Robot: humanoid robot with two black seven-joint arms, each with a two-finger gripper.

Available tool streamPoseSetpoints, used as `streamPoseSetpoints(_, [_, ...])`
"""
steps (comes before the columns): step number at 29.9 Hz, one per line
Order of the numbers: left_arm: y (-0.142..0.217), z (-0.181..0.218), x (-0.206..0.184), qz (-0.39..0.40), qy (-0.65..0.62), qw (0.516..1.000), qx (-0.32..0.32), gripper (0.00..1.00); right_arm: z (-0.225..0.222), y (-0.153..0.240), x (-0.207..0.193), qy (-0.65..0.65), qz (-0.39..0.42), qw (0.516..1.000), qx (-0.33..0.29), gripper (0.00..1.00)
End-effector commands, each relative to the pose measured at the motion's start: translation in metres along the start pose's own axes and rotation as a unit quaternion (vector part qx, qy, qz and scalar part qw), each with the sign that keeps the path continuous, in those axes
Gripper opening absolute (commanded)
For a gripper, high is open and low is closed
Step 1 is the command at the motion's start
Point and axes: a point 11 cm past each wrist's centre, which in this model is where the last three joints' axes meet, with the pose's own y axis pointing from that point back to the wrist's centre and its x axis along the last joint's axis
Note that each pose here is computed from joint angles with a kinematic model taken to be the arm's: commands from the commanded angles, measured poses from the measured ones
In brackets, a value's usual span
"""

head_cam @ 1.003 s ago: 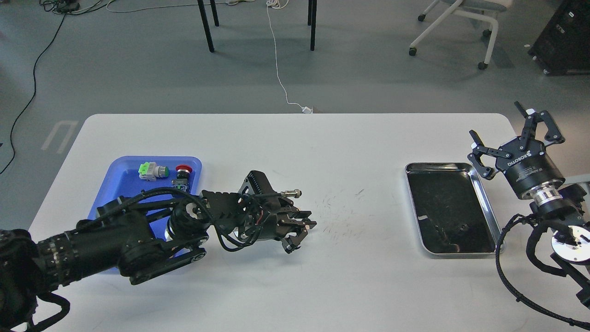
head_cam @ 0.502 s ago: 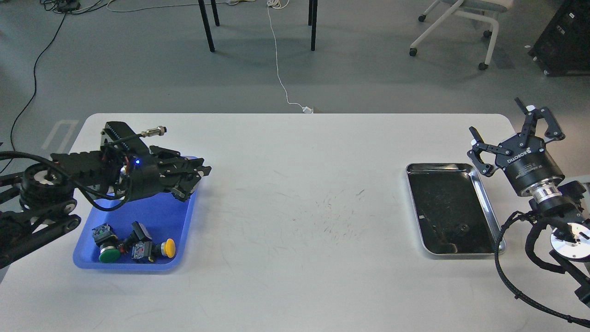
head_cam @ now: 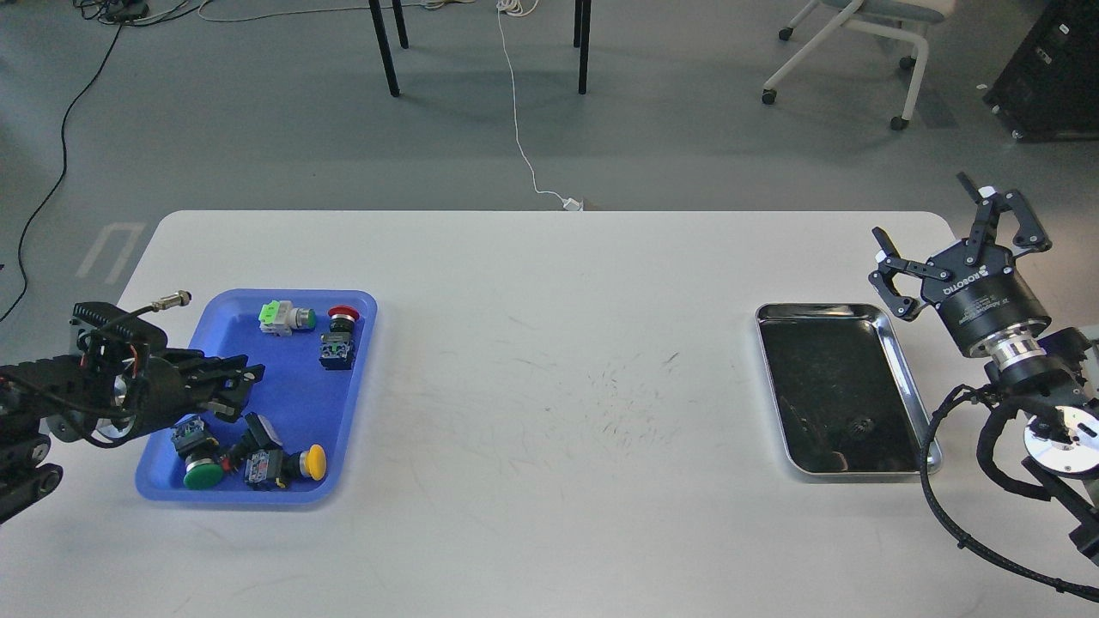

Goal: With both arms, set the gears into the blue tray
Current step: 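Carry the gear with the left gripper into the blue tray and release it, then withdraw the left gripper and move the right gripper to the metal tray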

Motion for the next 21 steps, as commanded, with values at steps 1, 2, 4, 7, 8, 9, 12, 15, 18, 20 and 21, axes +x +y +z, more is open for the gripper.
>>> streamPoseSetpoints(1, [-0.001, 0.0, 0.002, 0.005, 0.009, 1.0, -0.001, 0.49, -0.001, -0.001, -0.003, -0.001, -0.004, 1.0, 0.001, 0.97])
streamPoseSetpoints(2, [-0.001, 0.0, 0.003, 0.008, 0.016, 1.0, -0.001, 0.56, -0.001, -0.001, -0.004, 0.0, -0.005, 1.0, 0.0, 0.97])
streamPoseSetpoints(4, [-0.001, 0.0, 0.009, 0.019, 0.036, 0.999, -0.003, 0.59, -0.001, -0.002, -0.007, -0.001, -0.008, 1.0, 0.0, 0.97])
streamPoseSetpoints(7, [0.0, 0.001, 0.018, 0.036, 0.065, 0.997, -0.015, 0.6, -0.008, -0.001, -0.005, 0.008, -0.006, 1.0, 0.001, 0.97])
streamPoseSetpoints(8, [0.001, 0.002, 0.022, 0.043, 0.073, 0.996, -0.021, 0.6, -0.012, 0.0, -0.003, 0.013, -0.004, 1.0, 0.002, 0.97])
streamPoseSetpoints(9, [0.001, 0.002, 0.03, 0.053, 0.081, 0.995, -0.026, 0.6, -0.016, 0.001, -0.002, 0.018, -0.003, 1.0, 0.003, 0.97])
streamPoseSetpoints(12, [0.003, 0.003, 0.06, 0.094, 0.114, 0.988, -0.037, 0.62, -0.028, 0.003, 0.0, 0.031, -0.002, 0.999, 0.005, 0.97])
streamPoseSetpoints(15, [0.008, 0.002, 0.101, 0.161, 0.201, 0.965, -0.053, 0.76, -0.048, 0.002, 0.002, 0.055, -0.002, 0.998, 0.011, 0.97])
streamPoseSetpoints(18, [0.002, 0.015, 0.138, 0.218, 0.309, 0.921, -0.095, 0.85, -0.062, 0.004, 0.005, 0.078, 0.001, 0.997, 0.011, 0.97])
streamPoseSetpoints(20, [0.001, 0.022, 0.164, 0.248, 0.363, 0.89, -0.123, 0.88, -0.072, 0.007, 0.008, 0.096, 0.003, 0.995, 0.009, 0.97])
streamPoseSetpoints(21, [0.002, 0.025, 0.175, 0.26, 0.388, 0.874, -0.137, 0.89, -0.079, 0.009, 0.009, 0.113, 0.002, 0.994, 0.006, 0.97])
